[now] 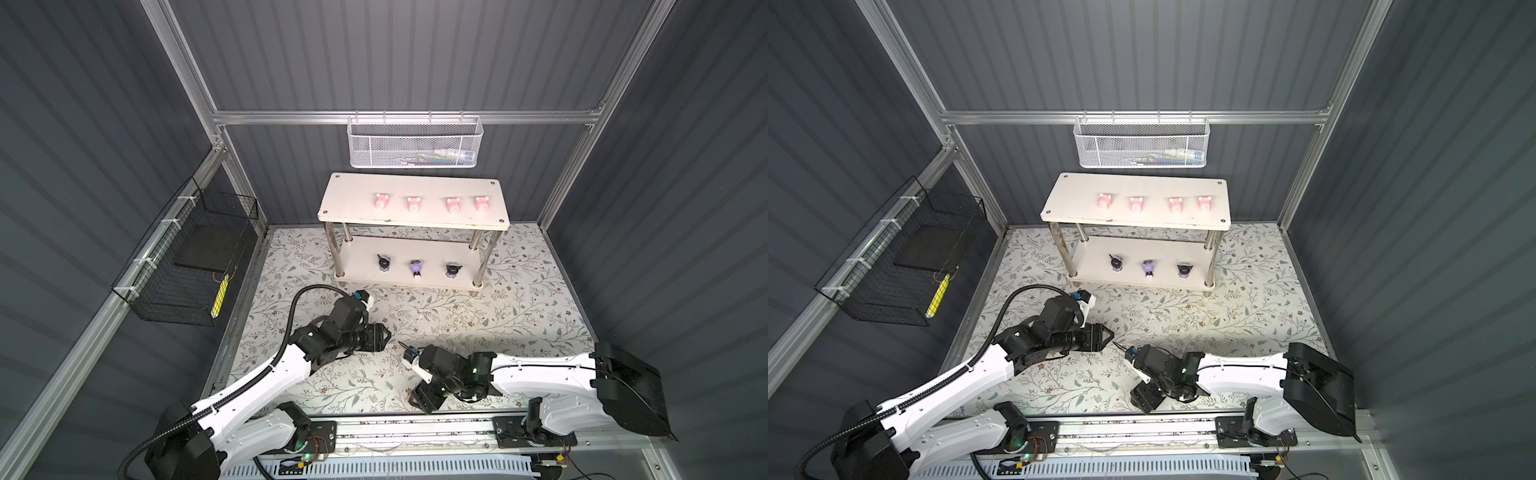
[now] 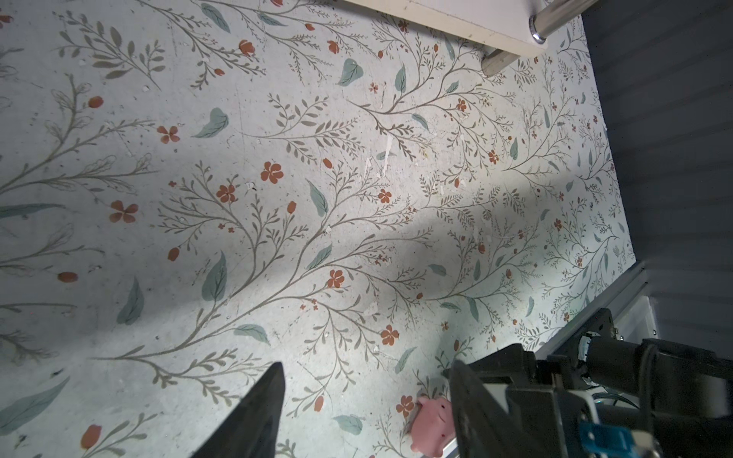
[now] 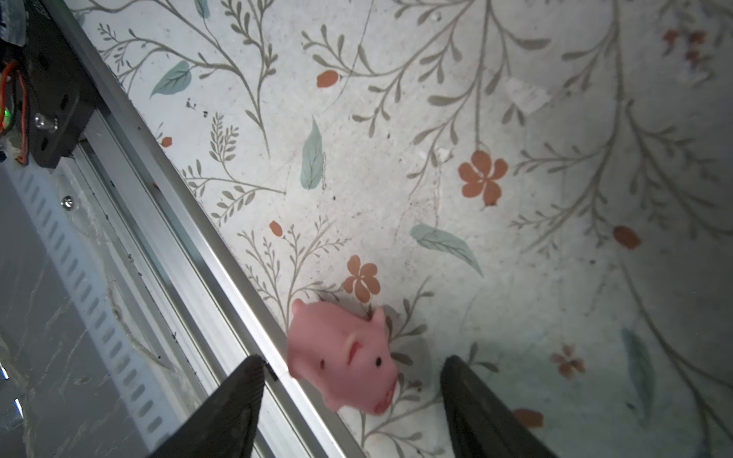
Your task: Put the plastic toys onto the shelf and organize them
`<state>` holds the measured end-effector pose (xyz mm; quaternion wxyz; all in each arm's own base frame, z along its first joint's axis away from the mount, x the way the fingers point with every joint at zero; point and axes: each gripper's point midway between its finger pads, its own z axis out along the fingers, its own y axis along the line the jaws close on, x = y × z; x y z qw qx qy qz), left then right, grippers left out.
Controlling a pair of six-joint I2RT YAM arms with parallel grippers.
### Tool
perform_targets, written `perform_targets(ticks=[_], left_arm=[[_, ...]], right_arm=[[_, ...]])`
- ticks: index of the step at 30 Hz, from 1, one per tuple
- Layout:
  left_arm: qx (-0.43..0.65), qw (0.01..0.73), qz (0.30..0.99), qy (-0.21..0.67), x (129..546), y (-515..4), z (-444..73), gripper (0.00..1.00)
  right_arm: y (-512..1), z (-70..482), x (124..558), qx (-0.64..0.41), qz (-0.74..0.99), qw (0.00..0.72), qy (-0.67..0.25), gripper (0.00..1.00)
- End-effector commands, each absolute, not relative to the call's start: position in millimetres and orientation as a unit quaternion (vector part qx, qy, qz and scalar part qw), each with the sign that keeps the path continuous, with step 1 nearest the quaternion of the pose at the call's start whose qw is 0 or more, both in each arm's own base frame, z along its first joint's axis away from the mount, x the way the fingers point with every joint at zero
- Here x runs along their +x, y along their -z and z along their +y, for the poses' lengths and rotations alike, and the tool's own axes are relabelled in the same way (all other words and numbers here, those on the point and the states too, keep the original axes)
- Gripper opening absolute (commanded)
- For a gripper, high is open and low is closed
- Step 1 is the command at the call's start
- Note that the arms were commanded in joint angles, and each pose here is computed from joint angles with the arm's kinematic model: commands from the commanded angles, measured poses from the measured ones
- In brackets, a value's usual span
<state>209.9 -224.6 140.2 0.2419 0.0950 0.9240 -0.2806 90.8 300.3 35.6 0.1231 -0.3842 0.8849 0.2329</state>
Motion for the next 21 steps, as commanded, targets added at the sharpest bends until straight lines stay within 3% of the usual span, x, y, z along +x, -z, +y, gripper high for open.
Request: perform_targets(ticks=[1,9,18,21], left_arm=[[0.093,0.248,0.923,0.280,210,-141,-223,0.66],[0.093,0.251,0.926,0.266,211,-140,-218,0.66],[0.093,0.258,0.926,0.259,211,-144,-214,0.66],[0.091,0.269,0.926,0.250,211,-150,-208,0.66]], right_arm=[[-34,307,92,-0.399,0.879,0.124,-0.230,0.73],[-25,308,90,-0.404,0.880,0.111,-0.222,0.67],[-32,309,99,-0.410,0.877,0.136,-0.210,0.43],[-43,310,108,-0.415,0.872,0.167,-0.202,0.44]])
